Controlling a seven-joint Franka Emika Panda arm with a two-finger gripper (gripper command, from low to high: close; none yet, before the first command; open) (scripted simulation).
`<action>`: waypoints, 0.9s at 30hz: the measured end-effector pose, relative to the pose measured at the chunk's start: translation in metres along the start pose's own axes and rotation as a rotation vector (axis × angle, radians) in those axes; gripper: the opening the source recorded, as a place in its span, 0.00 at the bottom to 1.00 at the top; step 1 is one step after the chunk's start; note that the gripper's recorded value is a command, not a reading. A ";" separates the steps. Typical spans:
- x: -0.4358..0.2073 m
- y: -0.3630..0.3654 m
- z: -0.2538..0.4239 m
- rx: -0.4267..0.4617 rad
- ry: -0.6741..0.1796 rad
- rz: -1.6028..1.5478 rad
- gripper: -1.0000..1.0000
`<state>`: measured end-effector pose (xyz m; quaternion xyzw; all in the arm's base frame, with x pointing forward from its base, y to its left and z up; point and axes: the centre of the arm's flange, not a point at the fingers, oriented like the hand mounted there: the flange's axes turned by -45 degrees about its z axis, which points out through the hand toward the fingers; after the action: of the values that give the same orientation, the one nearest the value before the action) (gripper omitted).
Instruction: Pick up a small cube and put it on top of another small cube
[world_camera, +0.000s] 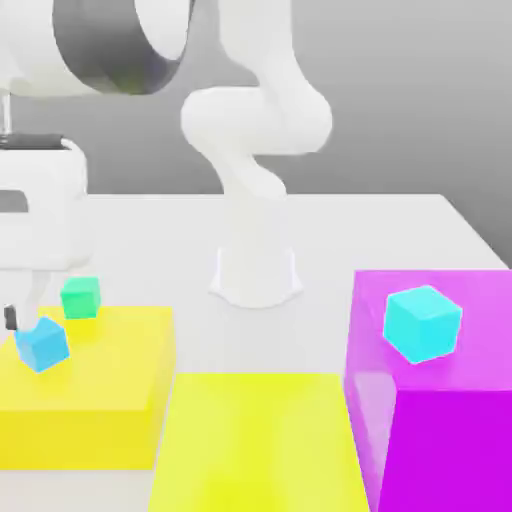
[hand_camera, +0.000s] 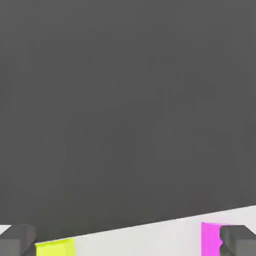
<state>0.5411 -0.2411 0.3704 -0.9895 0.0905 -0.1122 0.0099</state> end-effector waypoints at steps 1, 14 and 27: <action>-0.002 0.009 0.016 -0.004 -0.021 0.005 0.50; -0.064 0.107 0.216 -0.047 -0.220 0.055 0.00; -0.082 0.148 0.158 -0.051 -0.215 0.131 0.00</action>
<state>0.4719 -0.3721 0.1928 -0.9877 0.1563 -0.0024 0.0016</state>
